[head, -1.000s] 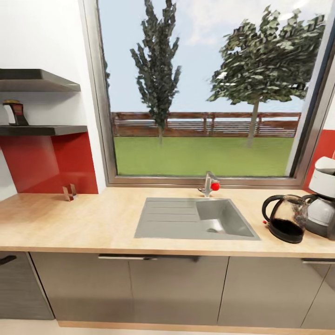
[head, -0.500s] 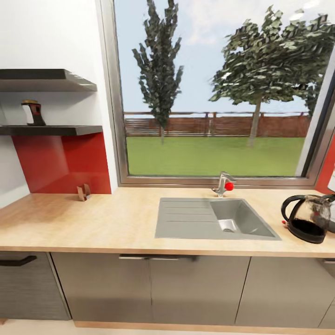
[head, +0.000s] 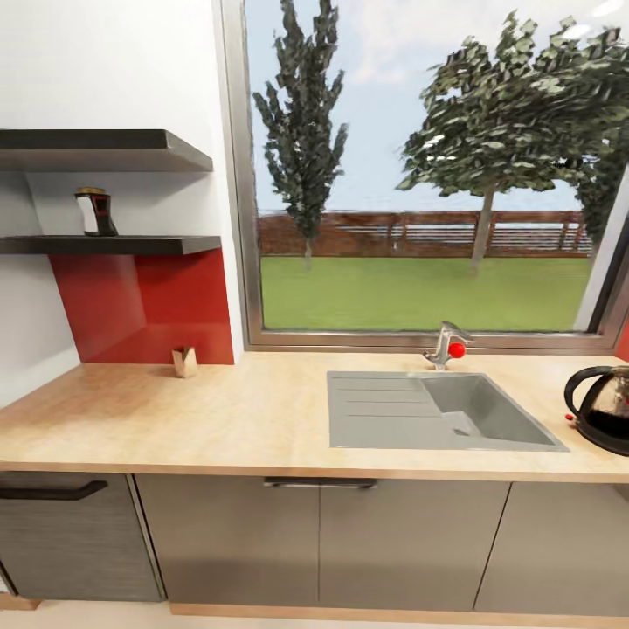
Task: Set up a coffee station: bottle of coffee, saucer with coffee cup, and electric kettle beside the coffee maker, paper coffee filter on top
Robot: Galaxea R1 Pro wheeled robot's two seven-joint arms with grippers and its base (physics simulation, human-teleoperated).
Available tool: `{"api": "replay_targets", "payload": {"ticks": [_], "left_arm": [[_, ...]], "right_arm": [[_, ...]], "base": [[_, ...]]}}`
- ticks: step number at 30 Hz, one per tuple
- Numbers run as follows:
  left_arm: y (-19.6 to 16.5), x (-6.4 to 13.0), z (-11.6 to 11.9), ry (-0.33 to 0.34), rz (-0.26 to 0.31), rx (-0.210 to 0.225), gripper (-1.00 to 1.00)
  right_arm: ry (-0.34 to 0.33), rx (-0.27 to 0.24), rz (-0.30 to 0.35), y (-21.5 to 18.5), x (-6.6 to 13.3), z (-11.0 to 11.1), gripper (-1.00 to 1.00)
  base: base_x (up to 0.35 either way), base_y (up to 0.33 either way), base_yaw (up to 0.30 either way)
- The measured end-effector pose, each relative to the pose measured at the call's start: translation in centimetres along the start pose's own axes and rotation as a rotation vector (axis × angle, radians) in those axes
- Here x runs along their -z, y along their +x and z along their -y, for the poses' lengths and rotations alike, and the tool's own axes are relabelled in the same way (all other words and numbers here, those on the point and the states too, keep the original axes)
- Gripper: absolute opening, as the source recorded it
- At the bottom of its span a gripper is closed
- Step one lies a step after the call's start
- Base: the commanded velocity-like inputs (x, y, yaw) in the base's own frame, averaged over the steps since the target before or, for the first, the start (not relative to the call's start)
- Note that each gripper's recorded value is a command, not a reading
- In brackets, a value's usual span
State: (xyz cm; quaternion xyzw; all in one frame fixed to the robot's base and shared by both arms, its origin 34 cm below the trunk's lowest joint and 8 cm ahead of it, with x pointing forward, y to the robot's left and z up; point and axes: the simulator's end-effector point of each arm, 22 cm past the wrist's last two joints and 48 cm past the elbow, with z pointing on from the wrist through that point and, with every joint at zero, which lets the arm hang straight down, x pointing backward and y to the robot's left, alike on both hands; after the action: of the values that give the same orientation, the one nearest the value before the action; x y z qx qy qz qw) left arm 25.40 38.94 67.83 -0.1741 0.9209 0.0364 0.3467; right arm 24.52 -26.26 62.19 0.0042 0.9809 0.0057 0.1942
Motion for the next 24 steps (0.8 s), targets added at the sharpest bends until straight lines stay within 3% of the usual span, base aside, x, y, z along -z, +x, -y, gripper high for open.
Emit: {"api": "replay_targets", "payload": {"ticks": [24], "left_arm": [[0.3, 0.07, -0.1, -0.002, -0.007, -0.001, 1.0]], "right_arm": [[-0.004, -0.004, -0.002, 0.05, -0.01, -0.39, 1.0]], "base": [[0.0, 0.348, 0.0]]}}
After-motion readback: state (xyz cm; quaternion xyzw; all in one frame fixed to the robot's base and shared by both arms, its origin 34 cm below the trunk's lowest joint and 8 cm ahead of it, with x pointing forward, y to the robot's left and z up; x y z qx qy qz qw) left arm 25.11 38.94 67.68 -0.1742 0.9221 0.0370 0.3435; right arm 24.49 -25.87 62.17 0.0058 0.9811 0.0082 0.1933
